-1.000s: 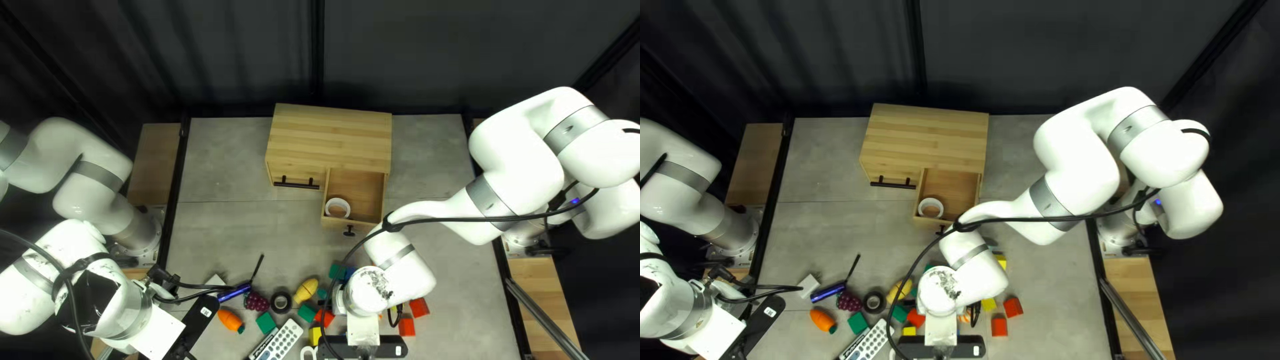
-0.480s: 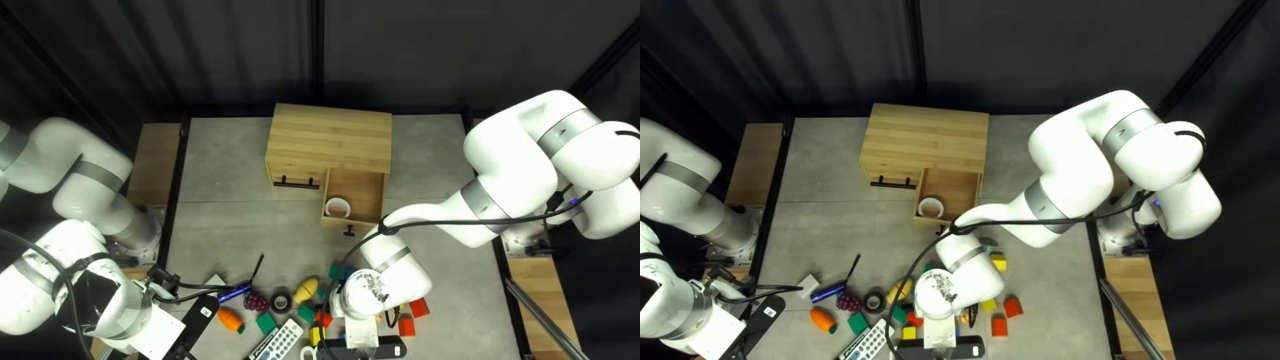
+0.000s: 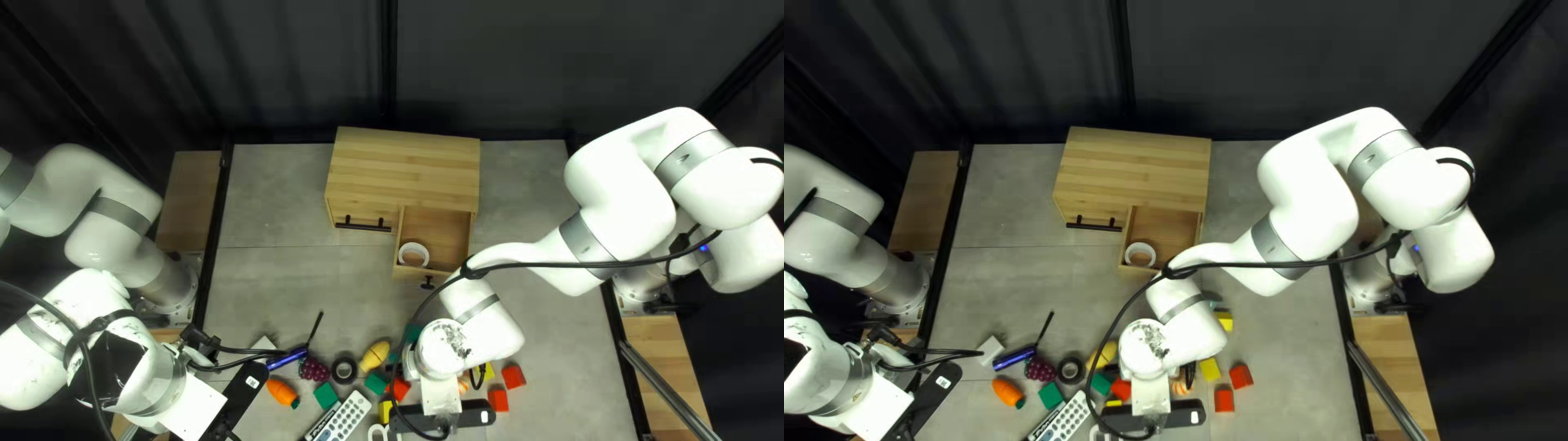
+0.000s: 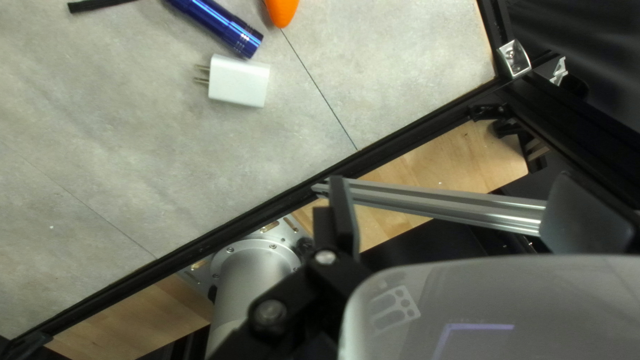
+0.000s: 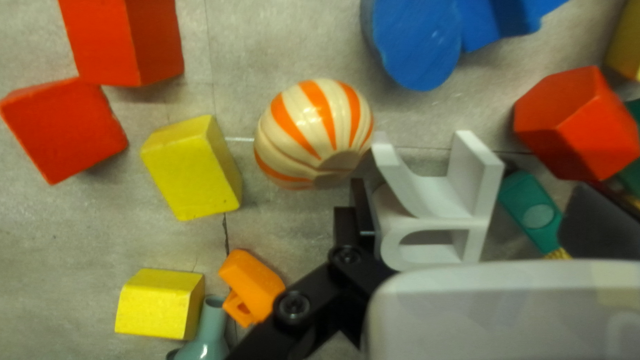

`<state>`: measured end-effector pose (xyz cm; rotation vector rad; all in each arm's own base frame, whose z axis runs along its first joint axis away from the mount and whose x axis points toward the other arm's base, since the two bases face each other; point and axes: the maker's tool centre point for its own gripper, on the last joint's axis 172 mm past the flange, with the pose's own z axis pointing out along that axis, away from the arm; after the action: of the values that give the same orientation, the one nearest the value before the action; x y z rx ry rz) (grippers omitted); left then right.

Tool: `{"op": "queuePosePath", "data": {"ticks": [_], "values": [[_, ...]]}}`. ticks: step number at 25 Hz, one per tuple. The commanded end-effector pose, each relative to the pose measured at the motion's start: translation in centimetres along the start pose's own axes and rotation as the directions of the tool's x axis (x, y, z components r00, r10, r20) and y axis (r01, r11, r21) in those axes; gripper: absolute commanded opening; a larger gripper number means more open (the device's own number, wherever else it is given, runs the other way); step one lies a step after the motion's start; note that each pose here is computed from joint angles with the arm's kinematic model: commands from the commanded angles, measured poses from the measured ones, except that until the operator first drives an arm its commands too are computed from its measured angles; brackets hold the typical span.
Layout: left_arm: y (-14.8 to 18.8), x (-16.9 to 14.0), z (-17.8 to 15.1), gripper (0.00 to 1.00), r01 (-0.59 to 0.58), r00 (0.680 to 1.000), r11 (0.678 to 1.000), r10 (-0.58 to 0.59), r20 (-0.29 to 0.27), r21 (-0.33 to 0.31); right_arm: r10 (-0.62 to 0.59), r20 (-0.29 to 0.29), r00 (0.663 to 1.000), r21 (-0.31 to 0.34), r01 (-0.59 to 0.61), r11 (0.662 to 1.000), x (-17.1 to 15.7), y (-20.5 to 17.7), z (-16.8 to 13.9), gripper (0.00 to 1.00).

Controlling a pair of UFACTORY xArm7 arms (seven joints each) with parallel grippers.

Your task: Open drawers and place objects into drawer and close

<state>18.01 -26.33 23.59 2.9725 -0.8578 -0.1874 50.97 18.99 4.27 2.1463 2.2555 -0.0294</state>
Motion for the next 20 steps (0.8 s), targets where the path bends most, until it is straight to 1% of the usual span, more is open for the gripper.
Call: {"op": "queuePosePath", "data": {"ticks": [1,2,3,4,5,6,7,8,13,18,20], "values": [[0.0,0.0,0.0,1.0,0.0,1.0,1.0,0.0,0.0,0.0,0.005,-0.001,1.0,0.005,-0.005,1.0,-0.5,0.0,0.4,0.85],[0.0,0.0,0.0,1.0,0.0,1.0,1.0,0.0,0.0,0.0,0.006,0.0,1.0,0.006,-0.006,1.0,-0.6,-0.1,0.5,0.8],[0.0,0.0,0.0,1.0,0.0,1.0,1.0,0.0,0.0,0.0,0.006,0.0,1.0,0.007,-0.006,1.0,-0.7,-0.1,0.5,0.78],[0.0,0.0,0.0,1.0,0.0,1.0,1.0,0.0,0.0,0.0,0.007,-0.001,1.0,0.007,-0.007,1.0,-0.8,0.0,0.6,0.72],[0.0,0.0,0.0,1.0,0.0,1.0,1.0,0.0,0.0,0.0,0.008,-0.001,1.0,0.008,-0.008,1.0,-0.8,0.0,0.6,0.63],[0.0,0.0,0.0,1.0,0.0,1.0,1.0,0.0,0.0,0.0,0.009,-0.001,1.0,0.008,-0.009,1.0,-0.8,0.0,0.6,0.51],[0.0,0.0,0.0,1.0,0.0,1.0,1.0,0.0,0.0,0.0,0.01,-0.001,1.0,0.009,-0.01,1.0,-0.9,0.0,0.5,0.13],[0.0,0.0,0.0,1.0,0.0,1.0,1.0,0.0,0.0,0.0,0.01,-0.001,1.0,0.01,-0.01,1.0,-0.9,0.0,0.5,0.08],[0.0,0.0,0.0,1.0,0.0,1.0,1.0,0.0,0.0,0.0,0.017,0.005,1.0,0.01,-0.017,1.0,-0.9,0.0,-0.2,0.06],[0.0,0.0,0.0,1.0,0.0,1.0,1.0,0.0,0.0,0.0,0.045,0.019,0.999,0.016,-0.045,0.999,-0.7,0.3,-2.5,0.04],[0.0,0.0,0.0,1.0,0.0,1.0,1.0,0.0,0.0,0.0,0.074,0.023,0.997,0.016,-0.075,0.997,-0.6,0.4,-3.9,0.04]]}}
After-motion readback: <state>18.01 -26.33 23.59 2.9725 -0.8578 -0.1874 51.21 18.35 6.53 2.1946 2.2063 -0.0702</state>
